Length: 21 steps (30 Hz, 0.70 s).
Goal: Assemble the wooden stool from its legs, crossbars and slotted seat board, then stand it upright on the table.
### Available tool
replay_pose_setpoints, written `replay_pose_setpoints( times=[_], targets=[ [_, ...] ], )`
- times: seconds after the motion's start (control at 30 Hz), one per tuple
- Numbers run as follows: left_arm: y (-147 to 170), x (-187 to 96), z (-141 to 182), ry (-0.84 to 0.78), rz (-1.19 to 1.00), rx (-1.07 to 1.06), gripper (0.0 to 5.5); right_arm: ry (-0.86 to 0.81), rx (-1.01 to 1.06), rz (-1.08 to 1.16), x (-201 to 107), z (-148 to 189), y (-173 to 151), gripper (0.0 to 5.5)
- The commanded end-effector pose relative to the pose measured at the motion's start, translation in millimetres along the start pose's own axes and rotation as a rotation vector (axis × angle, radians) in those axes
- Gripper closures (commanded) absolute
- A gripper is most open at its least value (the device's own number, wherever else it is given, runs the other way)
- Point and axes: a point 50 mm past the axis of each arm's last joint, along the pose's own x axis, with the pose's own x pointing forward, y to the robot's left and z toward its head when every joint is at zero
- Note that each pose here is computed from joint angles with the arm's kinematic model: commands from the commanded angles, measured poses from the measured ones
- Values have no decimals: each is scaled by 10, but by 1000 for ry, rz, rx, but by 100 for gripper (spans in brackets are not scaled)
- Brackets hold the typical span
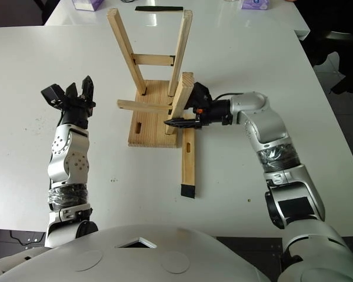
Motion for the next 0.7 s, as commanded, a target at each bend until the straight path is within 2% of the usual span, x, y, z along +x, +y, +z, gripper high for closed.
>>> replay_pose_setpoints(
  times=[0.03,0.17,0.33,0.5,0.63,0.7],
  targets=[
    [97,18,74,0,18,28,250,-64,-29,-115,-206,134,80,217],
    [285,-57,138,10,71,64,250,-53,8,-229,-375,78,269,199],
    [526,-168,219,37,164,128,250,79,54,-361,-562,-234,513,199],
    [764,-394,285,48,334,158,250,59,148,-574,-346,-359,793,199],
    [652,-645,253,54,408,126,250,65,272,-750,-301,-439,925,199],
    [639,-872,264,42,473,107,250,89,291,-767,-284,-397,965,199]
  ],
)
